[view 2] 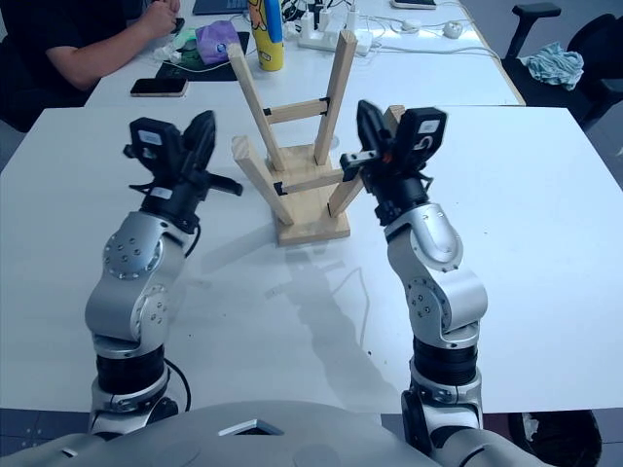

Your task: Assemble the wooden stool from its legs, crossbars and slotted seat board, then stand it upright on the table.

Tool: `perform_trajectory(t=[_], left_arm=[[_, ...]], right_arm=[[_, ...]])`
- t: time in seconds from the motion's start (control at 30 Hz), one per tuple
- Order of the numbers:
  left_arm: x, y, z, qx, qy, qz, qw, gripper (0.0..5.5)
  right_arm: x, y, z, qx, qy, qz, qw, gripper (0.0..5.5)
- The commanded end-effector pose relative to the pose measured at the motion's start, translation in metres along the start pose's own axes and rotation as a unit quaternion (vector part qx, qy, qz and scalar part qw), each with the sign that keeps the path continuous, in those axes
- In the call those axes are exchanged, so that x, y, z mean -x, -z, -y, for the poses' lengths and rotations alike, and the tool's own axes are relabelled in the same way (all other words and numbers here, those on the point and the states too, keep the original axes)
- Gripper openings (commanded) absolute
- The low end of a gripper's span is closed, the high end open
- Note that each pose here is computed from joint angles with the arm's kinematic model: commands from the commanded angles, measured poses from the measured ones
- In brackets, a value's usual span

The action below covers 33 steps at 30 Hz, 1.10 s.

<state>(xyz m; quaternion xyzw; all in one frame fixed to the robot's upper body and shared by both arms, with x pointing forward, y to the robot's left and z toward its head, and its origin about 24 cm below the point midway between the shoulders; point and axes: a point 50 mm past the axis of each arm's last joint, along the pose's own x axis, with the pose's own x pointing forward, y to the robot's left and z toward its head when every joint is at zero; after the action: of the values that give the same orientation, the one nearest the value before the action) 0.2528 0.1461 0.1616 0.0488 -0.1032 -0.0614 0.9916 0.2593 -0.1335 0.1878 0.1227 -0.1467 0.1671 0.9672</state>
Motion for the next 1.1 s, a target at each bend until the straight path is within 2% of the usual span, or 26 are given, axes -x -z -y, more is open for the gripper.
perform_trajectory(t=[0.03, 0.13, 0.2, 0.3, 0.4, 0.5, 0.7, 1.0, 1.1], left_arm=[[0.005, -0.001, -0.005, -0.016, -0.026, 0.009, 0.999, 0.00], [0.006, -0.001, -0.002, -0.015, -0.025, 0.009, 1.000, 0.00], [0.006, 0.000, 0.002, -0.007, -0.019, 0.009, 1.000, 0.00], [0.006, 0.000, 0.008, 0.002, -0.008, 0.007, 1.000, 0.00], [0.005, 0.001, 0.013, 0.012, -0.001, 0.001, 1.000, 0.00], [0.002, 0.004, 0.020, 0.023, 0.017, -0.009, 1.000, 0.00], [-0.001, 0.007, 0.026, 0.037, 0.036, -0.026, 0.998, 0.00], [-0.015, 0.010, 0.036, 0.049, 0.063, -0.044, 0.996, 0.00], [-0.014, 0.013, 0.029, 0.041, 0.039, -0.047, 0.997, 0.00]], right_arm=[[-0.009, -0.041, 0.001, 0.050, -0.003, 0.096, 0.994, 0.00], [-0.016, -0.060, 0.028, 0.089, 0.081, 0.124, 0.985, 0.00], [-0.014, -0.051, 0.053, 0.091, 0.143, 0.092, 0.981, 0.00], [-0.004, -0.020, 0.082, 0.040, 0.192, 0.013, 0.981, 0.00], [-0.004, 0.012, 0.080, 0.006, 0.134, -0.071, 0.988, 0.00], [-0.003, 0.032, 0.070, -0.016, 0.078, -0.121, 0.989, 0.00], [0.000, 0.042, 0.042, 0.002, -0.038, -0.142, 0.989, 0.00], [0.010, 0.055, 0.041, 0.018, -0.023, -0.169, 0.985, 0.00], [0.012, 0.055, 0.038, 0.026, -0.013, -0.166, 0.986, 0.00]])
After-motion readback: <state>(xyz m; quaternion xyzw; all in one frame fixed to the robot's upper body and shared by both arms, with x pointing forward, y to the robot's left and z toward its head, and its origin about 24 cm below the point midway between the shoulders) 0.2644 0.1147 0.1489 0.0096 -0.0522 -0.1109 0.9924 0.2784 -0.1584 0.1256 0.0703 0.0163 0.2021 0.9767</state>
